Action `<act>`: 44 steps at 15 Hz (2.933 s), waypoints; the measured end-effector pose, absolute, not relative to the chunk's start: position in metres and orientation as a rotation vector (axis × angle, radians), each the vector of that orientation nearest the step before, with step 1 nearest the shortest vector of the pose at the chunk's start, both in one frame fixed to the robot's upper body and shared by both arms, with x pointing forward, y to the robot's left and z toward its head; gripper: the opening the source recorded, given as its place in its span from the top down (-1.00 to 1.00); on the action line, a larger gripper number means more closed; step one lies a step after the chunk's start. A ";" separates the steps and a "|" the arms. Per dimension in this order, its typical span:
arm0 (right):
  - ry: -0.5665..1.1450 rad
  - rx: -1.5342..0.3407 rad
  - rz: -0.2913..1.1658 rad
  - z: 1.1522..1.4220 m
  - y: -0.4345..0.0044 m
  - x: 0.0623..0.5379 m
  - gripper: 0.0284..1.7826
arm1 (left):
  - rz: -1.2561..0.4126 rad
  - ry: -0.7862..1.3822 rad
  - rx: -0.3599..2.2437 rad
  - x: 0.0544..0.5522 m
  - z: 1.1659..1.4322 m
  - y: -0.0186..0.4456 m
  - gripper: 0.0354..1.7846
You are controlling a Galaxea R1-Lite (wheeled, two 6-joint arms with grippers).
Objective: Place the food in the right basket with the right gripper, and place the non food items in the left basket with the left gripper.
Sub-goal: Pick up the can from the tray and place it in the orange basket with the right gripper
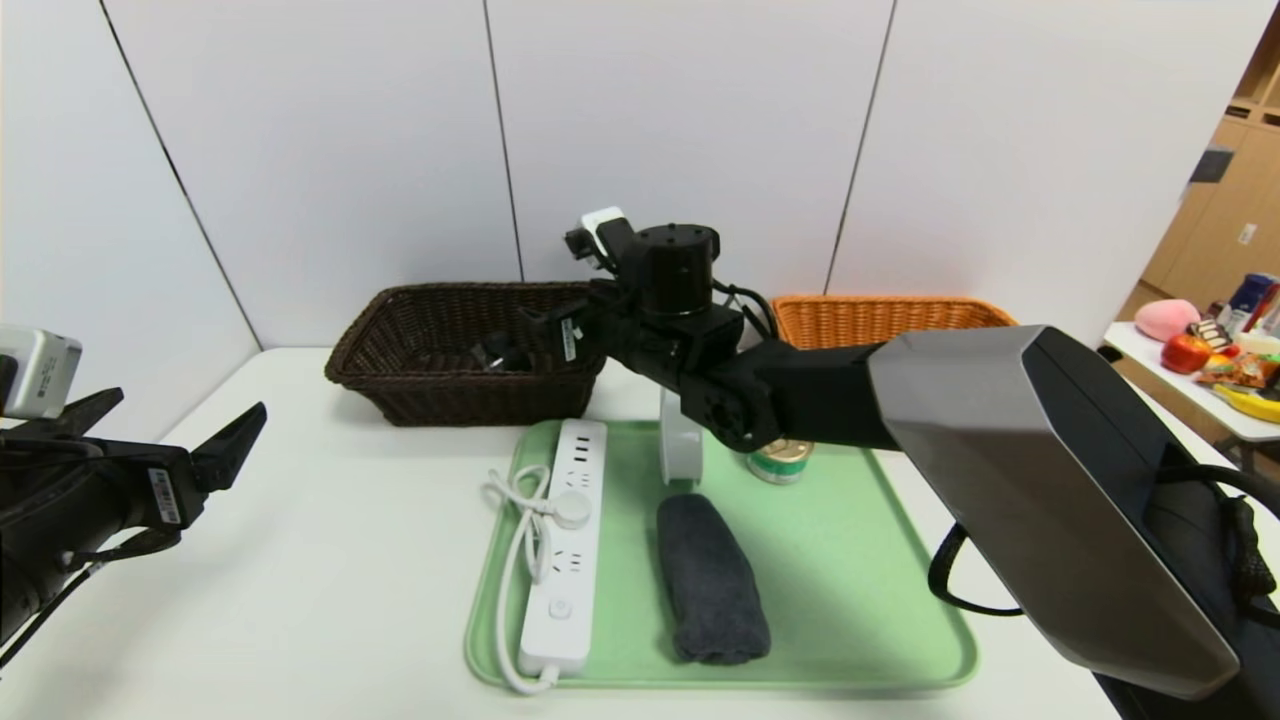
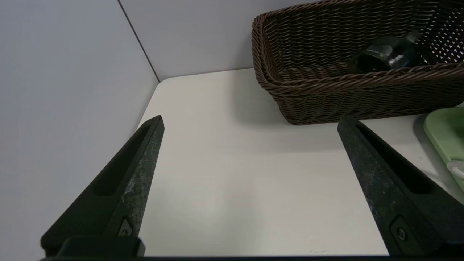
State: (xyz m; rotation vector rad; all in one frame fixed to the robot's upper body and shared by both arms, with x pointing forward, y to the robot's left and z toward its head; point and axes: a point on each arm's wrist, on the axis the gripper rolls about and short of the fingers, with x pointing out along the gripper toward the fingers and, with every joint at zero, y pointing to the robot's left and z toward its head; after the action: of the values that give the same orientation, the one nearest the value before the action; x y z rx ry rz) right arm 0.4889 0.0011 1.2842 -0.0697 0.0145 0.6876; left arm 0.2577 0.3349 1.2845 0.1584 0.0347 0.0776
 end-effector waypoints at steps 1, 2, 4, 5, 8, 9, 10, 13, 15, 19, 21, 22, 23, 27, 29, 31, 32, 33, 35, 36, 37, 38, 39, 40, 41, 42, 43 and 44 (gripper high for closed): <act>0.010 -0.068 0.686 1.287 0.000 0.488 -0.75 | 0.078 0.032 0.158 0.257 1.285 0.335 -0.89; 0.003 -0.066 0.679 1.290 -0.001 0.488 -0.77 | 0.078 0.031 0.158 0.256 1.285 0.335 -0.89; -0.014 -0.059 0.646 1.303 -0.009 0.488 -0.80 | 0.079 0.027 0.159 0.256 1.286 0.335 -0.89; -0.022 -0.056 0.629 1.312 -0.015 0.488 -0.82 | 0.078 0.026 0.159 0.256 1.286 0.335 -0.89; -0.020 -0.056 0.562 1.341 -0.046 0.485 -0.85 | 0.078 0.021 0.158 0.255 1.287 0.335 -0.89; -0.015 -0.059 0.542 1.350 -0.057 0.481 -0.86 | 0.077 0.023 0.155 0.256 1.287 0.335 -0.89; -0.007 -0.061 0.526 1.357 -0.069 0.475 -0.87 | 0.077 0.023 0.155 0.256 1.287 0.335 -0.89; 0.060 -0.085 0.490 1.362 -0.107 0.448 -0.88 | 0.076 0.027 0.154 0.257 1.286 0.335 -0.89; 0.117 -0.104 0.471 1.353 -0.133 0.422 -0.89 | 0.075 0.032 0.149 0.258 1.286 0.335 -0.89; 0.063 -0.098 0.442 1.316 -0.170 0.382 -0.90 | 0.074 0.049 0.131 0.261 1.282 0.335 -0.89; -0.030 -0.086 0.428 1.298 -0.185 0.365 -0.90 | 0.074 0.054 0.130 0.263 1.281 0.335 -0.89; -0.072 -0.076 0.420 1.291 -0.191 0.356 -0.90 | 0.074 0.058 0.130 0.263 1.281 0.335 -0.89; -0.106 -0.066 0.415 1.284 -0.197 0.347 -0.90 | 0.074 0.061 0.128 0.264 1.280 0.335 -0.89; -0.161 -0.039 0.406 1.263 -0.209 0.328 -0.90 | 0.074 0.068 0.118 0.265 1.279 0.335 -0.89; -0.101 -0.039 0.413 1.247 -0.210 0.326 -0.90 | 0.073 0.070 0.118 0.265 1.278 0.335 -0.89; -0.045 -0.028 0.418 1.234 -0.209 0.325 -0.90 | 0.073 0.072 0.116 0.265 1.278 0.335 -0.89; -0.022 -0.027 0.419 1.229 -0.208 0.326 -0.90 | 0.074 0.073 0.116 0.265 1.278 0.335 -0.89; -0.004 -0.030 0.420 1.225 -0.208 0.326 -0.90 | 0.073 0.074 0.116 0.264 1.277 0.335 -0.89; 0.030 -0.038 0.419 1.216 -0.206 0.329 -0.90 | 0.074 0.074 0.115 0.264 1.277 0.335 -0.89; 0.046 -0.035 0.419 1.212 -0.206 0.330 -0.90 | 0.073 0.077 0.115 0.264 1.277 0.335 -0.89; 0.064 -0.028 0.418 1.207 -0.205 0.331 -0.90 | 0.073 0.076 0.115 0.264 1.277 0.335 -0.89; 0.083 -0.023 0.414 1.203 -0.204 0.333 -0.90 | 0.073 0.076 0.116 0.264 1.277 0.335 -0.89; 0.092 -0.022 0.412 1.200 -0.203 0.334 -0.90 | 0.073 0.075 0.116 0.264 1.277 0.335 -0.89; 0.105 -0.022 0.409 1.196 -0.202 0.336 -0.90 | 0.074 0.074 0.115 0.264 1.277 0.335 -0.89; 0.114 -0.020 0.405 1.193 -0.201 0.339 -0.90 | 0.073 0.073 0.115 0.264 1.277 0.335 -0.89; 0.120 -0.019 0.403 1.190 -0.199 0.342 -0.90 | 0.074 0.075 0.115 0.264 1.277 0.335 -0.89; 0.125 -0.021 0.402 1.187 -0.198 0.344 -0.90 | 0.074 0.078 0.115 0.263 1.276 0.335 -0.89; 0.129 -0.022 0.402 1.184 -0.196 0.347 -0.90 | 0.074 0.082 0.115 0.262 1.275 0.335 -0.89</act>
State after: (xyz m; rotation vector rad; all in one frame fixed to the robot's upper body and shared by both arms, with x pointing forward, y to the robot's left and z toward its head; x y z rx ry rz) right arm 0.3470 -0.1964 1.1844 -0.0220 0.1292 0.4025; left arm 0.2624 0.3348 1.2750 0.1151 0.0817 0.0736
